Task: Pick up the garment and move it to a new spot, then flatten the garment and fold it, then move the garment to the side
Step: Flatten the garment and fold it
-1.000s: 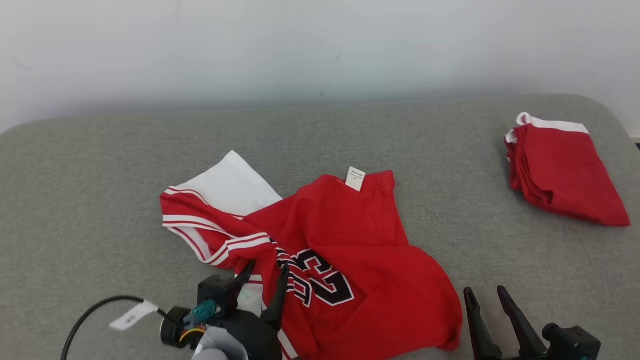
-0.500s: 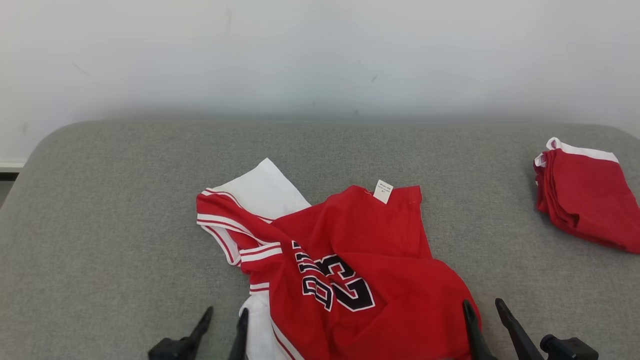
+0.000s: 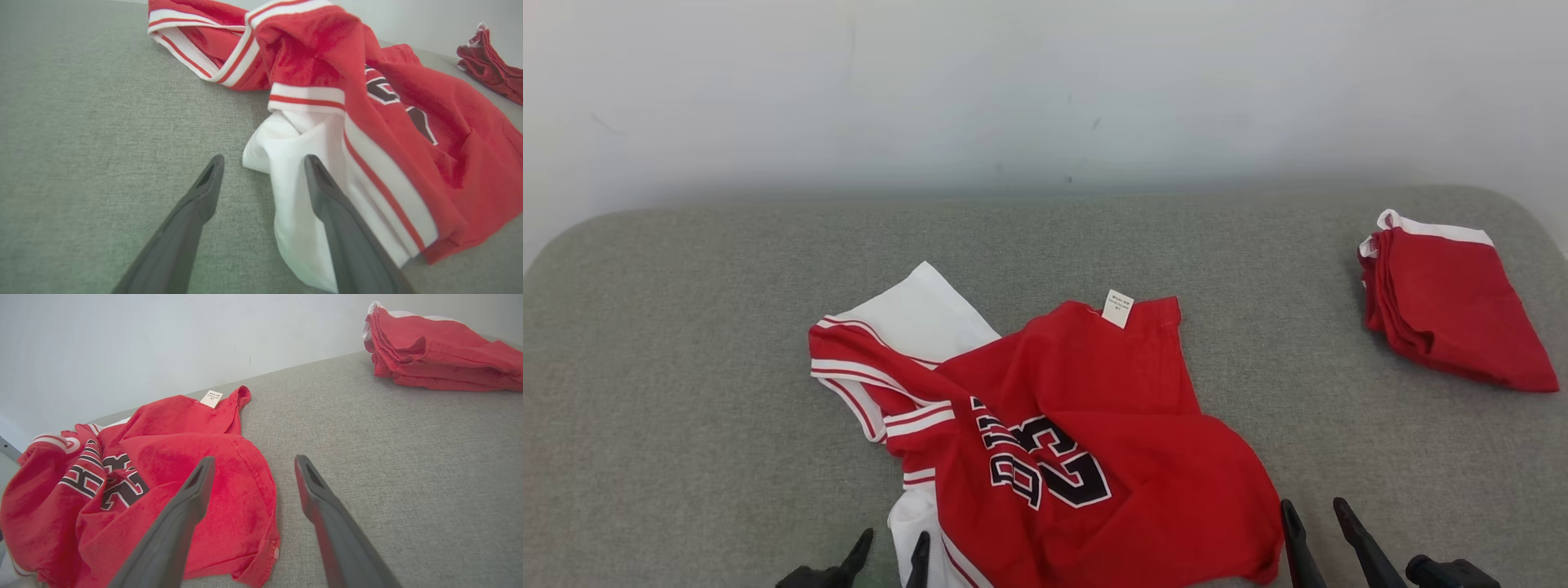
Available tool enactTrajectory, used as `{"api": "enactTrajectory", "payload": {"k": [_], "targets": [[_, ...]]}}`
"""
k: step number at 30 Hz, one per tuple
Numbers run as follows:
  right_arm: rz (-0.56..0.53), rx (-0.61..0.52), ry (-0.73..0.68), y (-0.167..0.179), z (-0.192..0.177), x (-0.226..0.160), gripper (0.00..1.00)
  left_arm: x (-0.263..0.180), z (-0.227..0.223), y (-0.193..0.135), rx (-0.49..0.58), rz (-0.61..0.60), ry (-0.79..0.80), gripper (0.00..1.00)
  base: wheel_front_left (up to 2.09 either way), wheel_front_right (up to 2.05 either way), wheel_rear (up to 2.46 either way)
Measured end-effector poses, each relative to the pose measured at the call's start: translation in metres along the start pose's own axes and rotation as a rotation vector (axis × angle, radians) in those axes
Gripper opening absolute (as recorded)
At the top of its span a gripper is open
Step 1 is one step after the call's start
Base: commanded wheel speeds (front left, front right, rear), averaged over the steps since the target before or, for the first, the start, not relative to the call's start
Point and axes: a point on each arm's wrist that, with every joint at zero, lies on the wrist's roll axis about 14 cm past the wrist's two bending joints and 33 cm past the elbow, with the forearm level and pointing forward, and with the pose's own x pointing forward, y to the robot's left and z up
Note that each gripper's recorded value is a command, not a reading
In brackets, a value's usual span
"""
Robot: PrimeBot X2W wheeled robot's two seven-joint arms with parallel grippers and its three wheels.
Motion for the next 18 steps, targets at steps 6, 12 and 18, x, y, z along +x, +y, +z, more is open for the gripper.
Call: {"api": "enactTrajectory", "payload": {"k": [6, 12, 18], "targets": [[-0.025, 0.0, 0.005, -0.008, -0.001, -0.004, 1.0, 0.014, -0.009, -0.022, 0.011, -0.064, 0.041, 1.0, 0.0, 0.0, 0.0], [-0.046, -0.001, -0.004, -0.014, 0.001, -0.006, 1.0, 0.021, -0.008, -0.032, 0.026, -0.092, 0.048, 0.0, 0.0, 0.0, 0.0], [-0.026, 0.004, -0.004, -0.007, 0.0, -0.004, 1.0, 0.013, 0.011, -0.018, 0.039, -0.031, -0.026, 0.0, 0.0, 0.0, 0.0]]}}
